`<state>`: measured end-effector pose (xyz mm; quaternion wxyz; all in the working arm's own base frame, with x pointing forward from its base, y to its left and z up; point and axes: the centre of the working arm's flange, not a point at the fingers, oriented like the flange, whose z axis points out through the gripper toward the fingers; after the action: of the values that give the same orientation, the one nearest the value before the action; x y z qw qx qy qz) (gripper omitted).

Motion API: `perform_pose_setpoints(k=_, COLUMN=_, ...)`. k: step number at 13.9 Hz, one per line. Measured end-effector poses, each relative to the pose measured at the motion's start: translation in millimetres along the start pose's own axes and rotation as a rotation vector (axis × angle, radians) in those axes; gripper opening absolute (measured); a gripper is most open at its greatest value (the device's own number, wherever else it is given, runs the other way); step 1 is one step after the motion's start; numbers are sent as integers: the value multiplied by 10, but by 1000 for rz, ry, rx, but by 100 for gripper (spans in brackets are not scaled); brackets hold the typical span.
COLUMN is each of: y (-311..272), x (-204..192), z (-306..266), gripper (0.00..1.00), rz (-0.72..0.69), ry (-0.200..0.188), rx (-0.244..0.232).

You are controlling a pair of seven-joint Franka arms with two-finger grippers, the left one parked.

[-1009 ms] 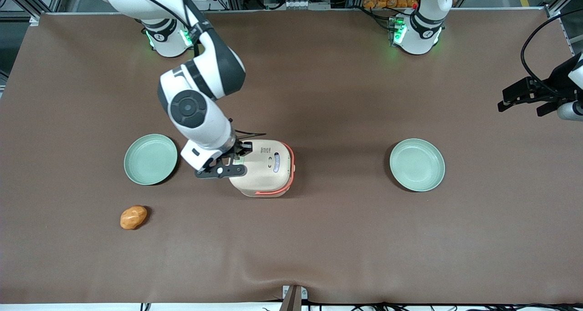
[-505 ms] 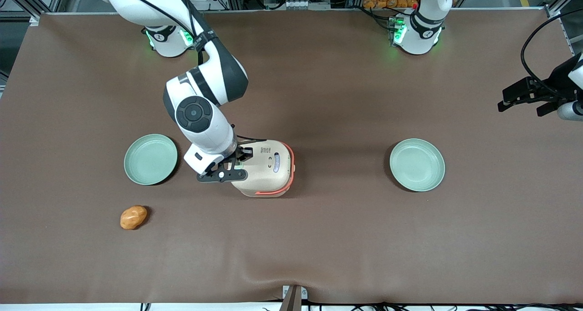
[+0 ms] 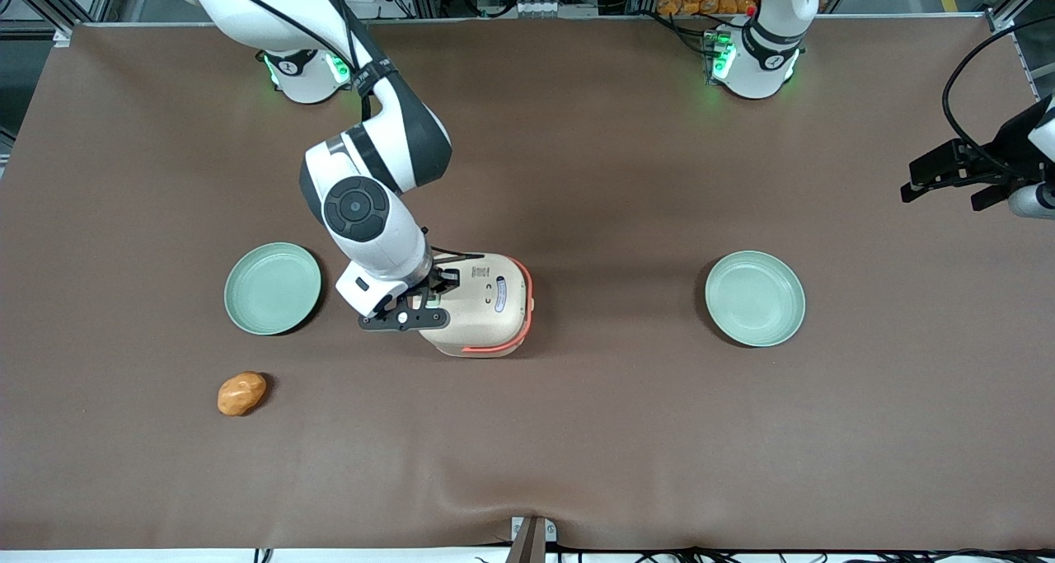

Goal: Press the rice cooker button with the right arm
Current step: 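Press down on the rice cooker's lid button with the closed right gripper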

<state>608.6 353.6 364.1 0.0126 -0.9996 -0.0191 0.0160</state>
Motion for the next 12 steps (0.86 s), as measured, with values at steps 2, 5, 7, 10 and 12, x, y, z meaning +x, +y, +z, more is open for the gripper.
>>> perform_pose_setpoints(k=2, y=0, x=0, z=0, gripper=1, rz=1, ry=0, rx=0)
perform_pose_setpoints(k=5, y=-1, x=1, z=-5, gripper=1, rz=13, ry=1, rx=0)
perform_pose_setpoints(k=7, y=8, x=3, z=-38, gripper=1, rz=15, ry=0, rx=0)
perform_pose_setpoints(k=10, y=24, x=16, z=-290, gripper=1, rz=19, ry=16, rx=10)
perform_pose_setpoints(k=12, y=68, x=11, z=-544, gripper=5, rz=24, ry=17, rx=13)
